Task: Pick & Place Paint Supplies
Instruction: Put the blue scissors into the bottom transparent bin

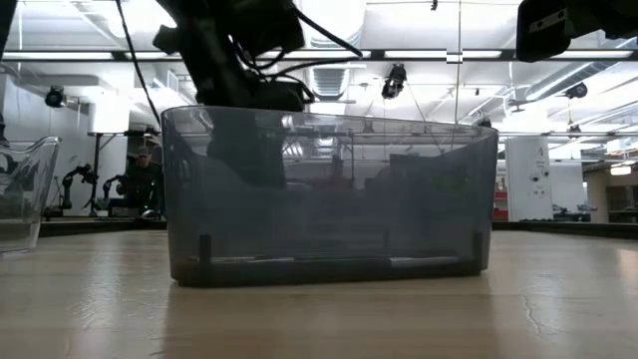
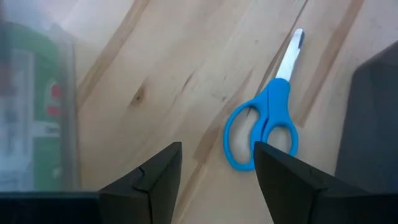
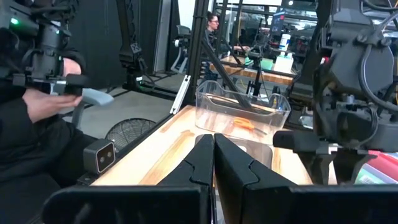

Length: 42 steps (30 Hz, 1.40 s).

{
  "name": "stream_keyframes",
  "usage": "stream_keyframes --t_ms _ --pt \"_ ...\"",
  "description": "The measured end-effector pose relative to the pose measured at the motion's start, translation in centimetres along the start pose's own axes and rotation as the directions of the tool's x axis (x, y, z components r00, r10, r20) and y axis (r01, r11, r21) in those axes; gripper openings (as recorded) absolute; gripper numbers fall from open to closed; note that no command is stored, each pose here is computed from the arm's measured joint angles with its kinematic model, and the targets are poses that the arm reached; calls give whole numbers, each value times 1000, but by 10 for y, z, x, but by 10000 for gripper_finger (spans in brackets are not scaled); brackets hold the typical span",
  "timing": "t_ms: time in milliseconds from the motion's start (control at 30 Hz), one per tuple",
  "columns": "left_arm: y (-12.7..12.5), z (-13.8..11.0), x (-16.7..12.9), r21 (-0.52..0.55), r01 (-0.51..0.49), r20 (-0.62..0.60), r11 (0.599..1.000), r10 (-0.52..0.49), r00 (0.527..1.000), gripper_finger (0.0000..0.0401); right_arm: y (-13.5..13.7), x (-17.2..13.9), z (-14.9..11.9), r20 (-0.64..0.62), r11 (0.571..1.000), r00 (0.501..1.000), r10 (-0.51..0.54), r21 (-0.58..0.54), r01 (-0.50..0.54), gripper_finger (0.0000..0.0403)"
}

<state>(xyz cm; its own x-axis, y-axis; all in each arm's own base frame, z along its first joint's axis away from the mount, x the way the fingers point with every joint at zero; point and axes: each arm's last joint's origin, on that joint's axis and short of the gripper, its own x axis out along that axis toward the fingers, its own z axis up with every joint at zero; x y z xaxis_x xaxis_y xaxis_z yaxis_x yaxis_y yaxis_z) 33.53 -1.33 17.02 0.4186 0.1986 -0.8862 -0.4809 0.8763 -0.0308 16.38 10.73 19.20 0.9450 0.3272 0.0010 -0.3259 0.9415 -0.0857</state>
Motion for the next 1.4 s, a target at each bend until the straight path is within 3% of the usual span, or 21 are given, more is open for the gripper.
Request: stream_keyframes --t_ms 367,1067,1400 --pt "-4 3 14 36 -17 60 999 15 998 209 0 0 0 0 1000 1000 0 0 0 8" --pt "-8 -9 56 49 -51 -16 997 52 999 209 0 0 0 0 1000 1000 -1 0 1 8" --pt "-8 -10 55 58 -36 -28 998 37 999 209 0 0 0 0 1000 1000 -1 0 1 8"
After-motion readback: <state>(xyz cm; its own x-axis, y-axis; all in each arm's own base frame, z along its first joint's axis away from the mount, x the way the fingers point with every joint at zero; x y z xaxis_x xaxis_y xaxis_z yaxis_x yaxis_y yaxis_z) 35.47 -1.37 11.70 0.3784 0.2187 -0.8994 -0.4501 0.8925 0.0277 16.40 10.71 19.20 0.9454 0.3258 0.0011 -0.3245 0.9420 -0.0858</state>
